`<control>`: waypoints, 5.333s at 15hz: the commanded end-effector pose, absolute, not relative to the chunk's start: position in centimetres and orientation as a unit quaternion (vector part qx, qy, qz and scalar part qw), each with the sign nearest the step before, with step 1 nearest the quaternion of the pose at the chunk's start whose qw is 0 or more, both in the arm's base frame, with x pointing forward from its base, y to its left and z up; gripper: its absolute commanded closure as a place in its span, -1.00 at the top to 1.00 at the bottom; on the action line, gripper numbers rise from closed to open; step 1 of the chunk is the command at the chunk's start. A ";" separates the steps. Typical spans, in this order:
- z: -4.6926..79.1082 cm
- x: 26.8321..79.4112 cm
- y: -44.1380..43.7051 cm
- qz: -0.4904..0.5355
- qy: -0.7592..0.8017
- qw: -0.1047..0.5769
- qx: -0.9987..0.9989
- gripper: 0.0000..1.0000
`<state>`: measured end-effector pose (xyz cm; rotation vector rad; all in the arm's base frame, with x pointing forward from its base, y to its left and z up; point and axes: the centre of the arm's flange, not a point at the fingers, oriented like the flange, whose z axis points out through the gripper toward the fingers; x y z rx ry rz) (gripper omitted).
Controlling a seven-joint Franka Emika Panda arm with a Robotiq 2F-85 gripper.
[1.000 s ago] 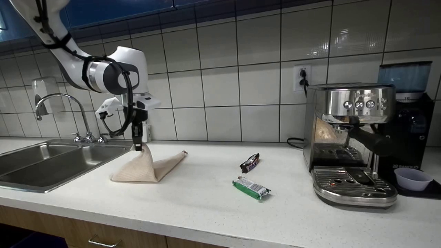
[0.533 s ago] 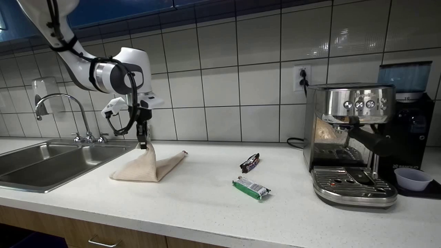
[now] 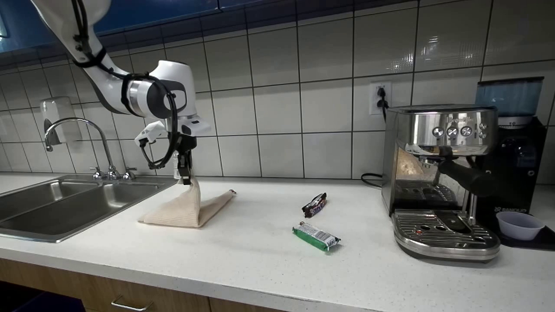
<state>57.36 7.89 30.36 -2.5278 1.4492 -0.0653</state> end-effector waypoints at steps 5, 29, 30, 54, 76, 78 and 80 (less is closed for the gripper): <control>30.6 59.9 7.2 -0.024 0.524 0.105 -0.845 -0.95; 28.0 62.9 6.6 -0.021 0.588 0.084 -0.804 -0.95; 27.8 63.0 6.7 -0.019 0.589 0.083 -0.803 -0.95; 26.5 63.7 6.5 -0.031 0.587 0.054 -0.808 1.00; 28.2 56.6 5.8 -0.068 0.500 -0.022 -0.863 1.00; 28.3 55.6 5.4 -0.068 0.495 -0.024 -0.866 1.00; 28.4 54.5 5.0 -0.069 0.488 -0.027 -0.870 1.00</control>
